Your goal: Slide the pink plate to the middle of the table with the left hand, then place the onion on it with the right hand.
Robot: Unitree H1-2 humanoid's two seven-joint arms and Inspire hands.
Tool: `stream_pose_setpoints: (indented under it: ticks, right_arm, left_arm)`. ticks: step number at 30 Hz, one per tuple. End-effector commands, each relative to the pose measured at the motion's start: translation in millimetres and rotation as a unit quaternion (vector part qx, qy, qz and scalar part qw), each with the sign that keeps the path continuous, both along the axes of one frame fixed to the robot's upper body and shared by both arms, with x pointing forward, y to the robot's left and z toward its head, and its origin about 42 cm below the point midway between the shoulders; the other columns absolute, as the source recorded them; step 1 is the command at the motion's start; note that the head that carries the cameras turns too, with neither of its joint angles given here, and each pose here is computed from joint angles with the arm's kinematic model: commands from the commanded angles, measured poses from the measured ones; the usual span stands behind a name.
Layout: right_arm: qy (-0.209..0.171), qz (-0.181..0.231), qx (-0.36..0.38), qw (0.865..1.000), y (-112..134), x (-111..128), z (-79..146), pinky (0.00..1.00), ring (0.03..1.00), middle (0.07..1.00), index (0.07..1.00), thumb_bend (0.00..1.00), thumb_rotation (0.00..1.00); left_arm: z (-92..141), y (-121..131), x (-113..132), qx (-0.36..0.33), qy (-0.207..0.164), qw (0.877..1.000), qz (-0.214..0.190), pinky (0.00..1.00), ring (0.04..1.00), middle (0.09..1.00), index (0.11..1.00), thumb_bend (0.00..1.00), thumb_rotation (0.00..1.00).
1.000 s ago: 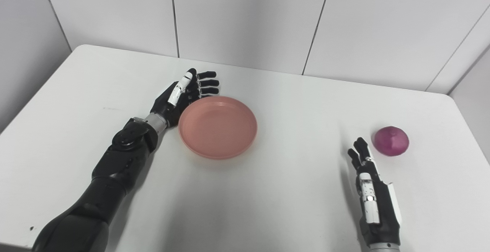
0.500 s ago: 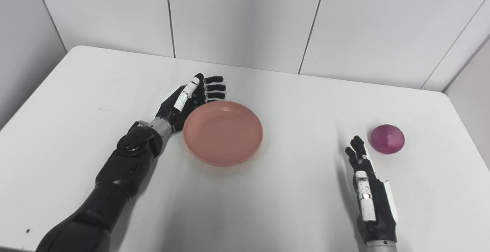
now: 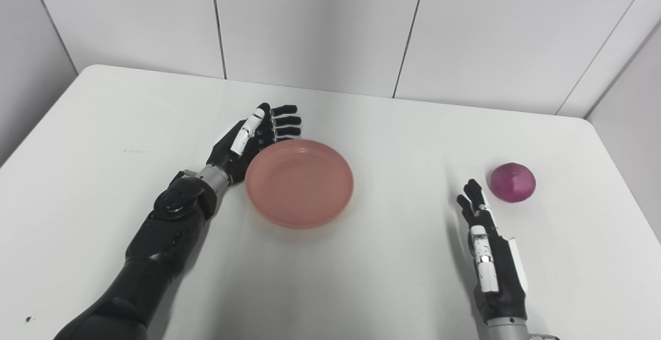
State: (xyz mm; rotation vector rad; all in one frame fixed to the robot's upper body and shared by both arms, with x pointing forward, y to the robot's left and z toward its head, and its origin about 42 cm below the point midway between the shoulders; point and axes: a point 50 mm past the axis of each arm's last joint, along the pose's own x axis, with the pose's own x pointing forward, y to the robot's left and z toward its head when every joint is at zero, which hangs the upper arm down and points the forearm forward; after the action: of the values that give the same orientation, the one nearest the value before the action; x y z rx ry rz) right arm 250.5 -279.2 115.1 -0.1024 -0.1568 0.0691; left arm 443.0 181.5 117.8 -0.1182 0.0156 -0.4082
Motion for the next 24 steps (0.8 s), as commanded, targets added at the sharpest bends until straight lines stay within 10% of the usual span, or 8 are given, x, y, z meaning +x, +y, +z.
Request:
stream_pose_setpoints:
  ticks: [1, 24]
  right_arm:
    - [0.037, 0.006, 0.036, 0.999, 23.3, -5.7, -20.9, 1.00, 0.961, 0.979, 0.981, 0.25, 1.00]
    - [0.039, 0.009, 0.034, 0.999, 23.5, -3.1, -21.1, 1.00, 0.962, 0.980, 0.982, 0.26, 1.00]
  left_arm:
    - [7.4, -7.1, 2.3, 0.003, -0.003, 1.000, -0.005, 0.71, 0.750, 0.764, 0.742, 0.39, 1.00]
    - [9.9, -29.5, -6.6, -0.005, 0.005, 1.000, -0.013, 0.77, 0.793, 0.799, 0.777, 0.39, 1.00]
